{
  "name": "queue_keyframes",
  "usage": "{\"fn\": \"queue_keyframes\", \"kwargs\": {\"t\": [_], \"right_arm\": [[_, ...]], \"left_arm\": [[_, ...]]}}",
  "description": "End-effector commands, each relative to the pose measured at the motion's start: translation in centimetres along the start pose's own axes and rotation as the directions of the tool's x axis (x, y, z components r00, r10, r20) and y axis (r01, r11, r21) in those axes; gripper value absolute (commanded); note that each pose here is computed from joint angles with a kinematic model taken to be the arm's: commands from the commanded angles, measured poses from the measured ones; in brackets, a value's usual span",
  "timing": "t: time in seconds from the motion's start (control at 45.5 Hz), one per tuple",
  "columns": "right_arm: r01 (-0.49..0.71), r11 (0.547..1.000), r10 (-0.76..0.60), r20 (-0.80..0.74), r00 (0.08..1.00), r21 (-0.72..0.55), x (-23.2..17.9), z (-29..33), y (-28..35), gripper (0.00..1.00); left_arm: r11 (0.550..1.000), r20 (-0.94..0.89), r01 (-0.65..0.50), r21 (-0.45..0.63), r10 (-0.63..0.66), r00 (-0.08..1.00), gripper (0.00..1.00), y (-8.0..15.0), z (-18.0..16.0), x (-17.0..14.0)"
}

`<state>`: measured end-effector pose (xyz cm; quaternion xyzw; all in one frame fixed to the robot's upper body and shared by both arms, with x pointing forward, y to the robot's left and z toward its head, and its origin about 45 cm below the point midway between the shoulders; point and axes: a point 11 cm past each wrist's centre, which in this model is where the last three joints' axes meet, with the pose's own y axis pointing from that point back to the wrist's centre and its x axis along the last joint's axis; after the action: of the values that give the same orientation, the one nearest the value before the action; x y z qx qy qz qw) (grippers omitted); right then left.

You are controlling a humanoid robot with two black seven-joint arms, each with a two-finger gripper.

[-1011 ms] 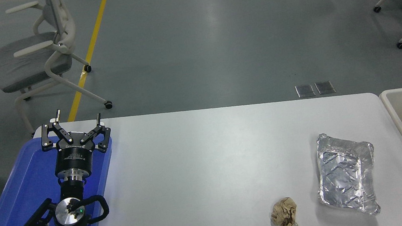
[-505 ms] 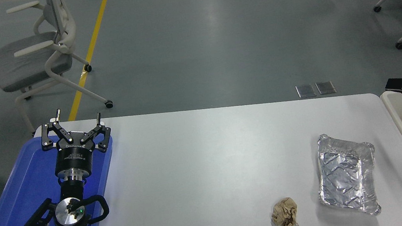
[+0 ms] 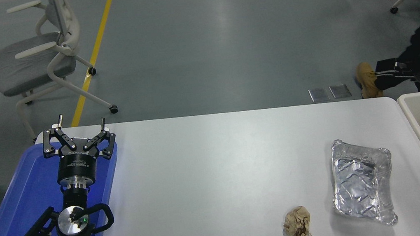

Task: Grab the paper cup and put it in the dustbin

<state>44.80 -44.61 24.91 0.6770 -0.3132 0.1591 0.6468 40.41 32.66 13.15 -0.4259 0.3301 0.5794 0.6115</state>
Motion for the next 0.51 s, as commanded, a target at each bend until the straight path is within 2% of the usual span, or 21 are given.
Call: {"fn": "queue_keyframes", "kwargs": {"t": [0.0,0.242,0.484], "right_arm": [[0.056,0.998,-0.054,-0.074,0.996,0.028,0.3,-3.0,1.4,1.0],[0.193,0.979,-0.175,-0.212,0.962,0.07,-1.8,-8.7,3.9,1.0],[0.379,0.917,-0.332,-0.293,0.897,0.121,-7.2,-13.0,7.2,1.0]], "left_arm": [[1.0,0.0,0.0,0.0,0.0,1.0,1.0,0.0,0.0,0.0],[1.0,0.0,0.0,0.0,0.0,1.0,1.0,0.0,0.0,0.0],[1.0,0.0,0.0,0.0,0.0,1.0,1.0,0.0,0.0,0.0]]}}
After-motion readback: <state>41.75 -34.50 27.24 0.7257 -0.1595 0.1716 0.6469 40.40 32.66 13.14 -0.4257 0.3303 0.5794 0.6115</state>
